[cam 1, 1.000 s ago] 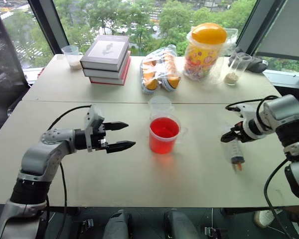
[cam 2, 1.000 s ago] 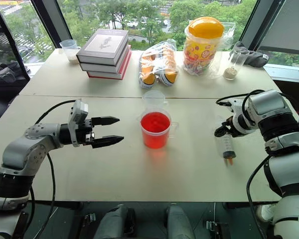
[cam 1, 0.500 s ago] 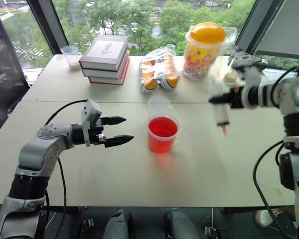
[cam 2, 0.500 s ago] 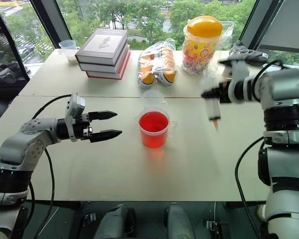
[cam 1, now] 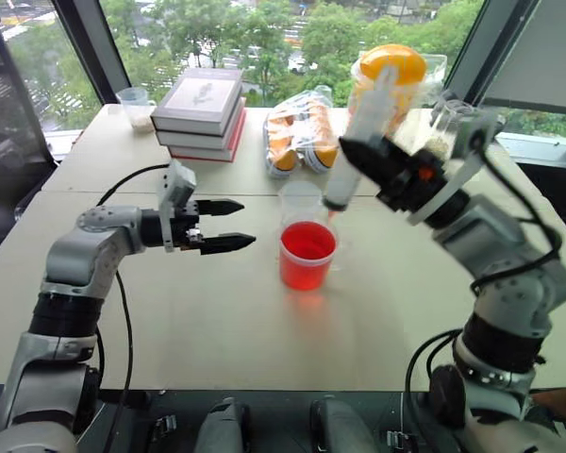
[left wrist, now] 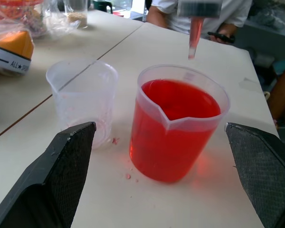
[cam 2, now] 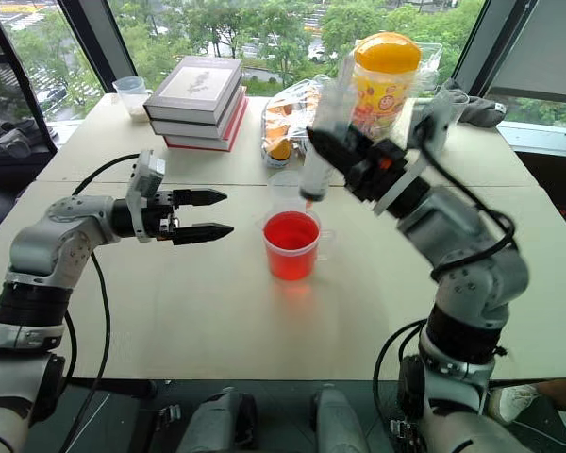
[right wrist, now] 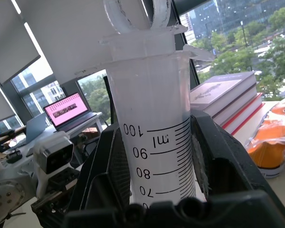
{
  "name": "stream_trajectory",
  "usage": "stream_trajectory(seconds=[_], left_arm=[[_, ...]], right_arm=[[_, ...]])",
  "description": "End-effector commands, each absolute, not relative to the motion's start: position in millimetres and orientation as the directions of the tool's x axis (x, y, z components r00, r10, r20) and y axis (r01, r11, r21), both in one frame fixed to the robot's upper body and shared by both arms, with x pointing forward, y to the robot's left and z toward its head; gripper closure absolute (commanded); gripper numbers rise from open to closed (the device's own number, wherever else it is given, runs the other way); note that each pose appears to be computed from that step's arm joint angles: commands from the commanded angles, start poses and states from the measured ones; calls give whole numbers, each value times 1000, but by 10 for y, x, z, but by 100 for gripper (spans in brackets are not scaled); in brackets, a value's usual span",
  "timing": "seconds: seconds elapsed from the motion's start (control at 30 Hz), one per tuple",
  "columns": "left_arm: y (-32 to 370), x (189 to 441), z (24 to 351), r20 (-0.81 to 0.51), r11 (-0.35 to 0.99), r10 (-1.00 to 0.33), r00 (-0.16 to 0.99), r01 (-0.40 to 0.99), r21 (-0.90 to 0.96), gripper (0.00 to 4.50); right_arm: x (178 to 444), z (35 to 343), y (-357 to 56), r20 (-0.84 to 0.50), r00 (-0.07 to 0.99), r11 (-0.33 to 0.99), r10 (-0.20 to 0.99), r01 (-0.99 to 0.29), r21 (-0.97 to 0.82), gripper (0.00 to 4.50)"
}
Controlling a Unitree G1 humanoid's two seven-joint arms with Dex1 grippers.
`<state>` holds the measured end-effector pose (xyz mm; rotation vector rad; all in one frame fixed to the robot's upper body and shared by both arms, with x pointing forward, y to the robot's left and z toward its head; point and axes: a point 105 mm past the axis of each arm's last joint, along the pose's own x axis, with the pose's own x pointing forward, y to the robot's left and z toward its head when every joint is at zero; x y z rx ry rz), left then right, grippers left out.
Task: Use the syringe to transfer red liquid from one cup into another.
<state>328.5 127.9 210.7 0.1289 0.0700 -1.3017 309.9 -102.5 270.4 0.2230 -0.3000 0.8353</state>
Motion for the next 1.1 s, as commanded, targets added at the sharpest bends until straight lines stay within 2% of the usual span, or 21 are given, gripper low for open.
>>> stream_trajectory(seconds=[0.03,0.27,0.4,0.5,0.67,0.93,1.1], left_arm=[[1268,3271,2221,-117,233,-963,243,968,91,0],[1232,3271,2288,-109,211,-969,221,973,95,0],[1134,3331,2507,-34,203,-978,206,975,87,0],[1007,3340,2744,32,161,-987,158,983,87,0],[765,3303,2903,64,55,-997,50,994,92,0],[617,3102,3028,70,-109,-991,-115,990,85,0],[582,3062,3112,89,-143,-985,-151,985,92,0]], right_arm=[[3059,2697,-966,401,608,667,685,-745,-11,312],[3098,2487,-855,388,608,674,693,-737,-49,312],[3086,2404,-808,374,605,670,703,-739,-63,312],[3087,2372,-794,365,605,670,707,-738,-75,312],[3080,2330,-764,353,603,667,716,-740,-88,312],[3085,2317,-766,348,607,671,714,-735,-96,312],[3092,2315,-770,345,608,672,715,-733,-100,312]])
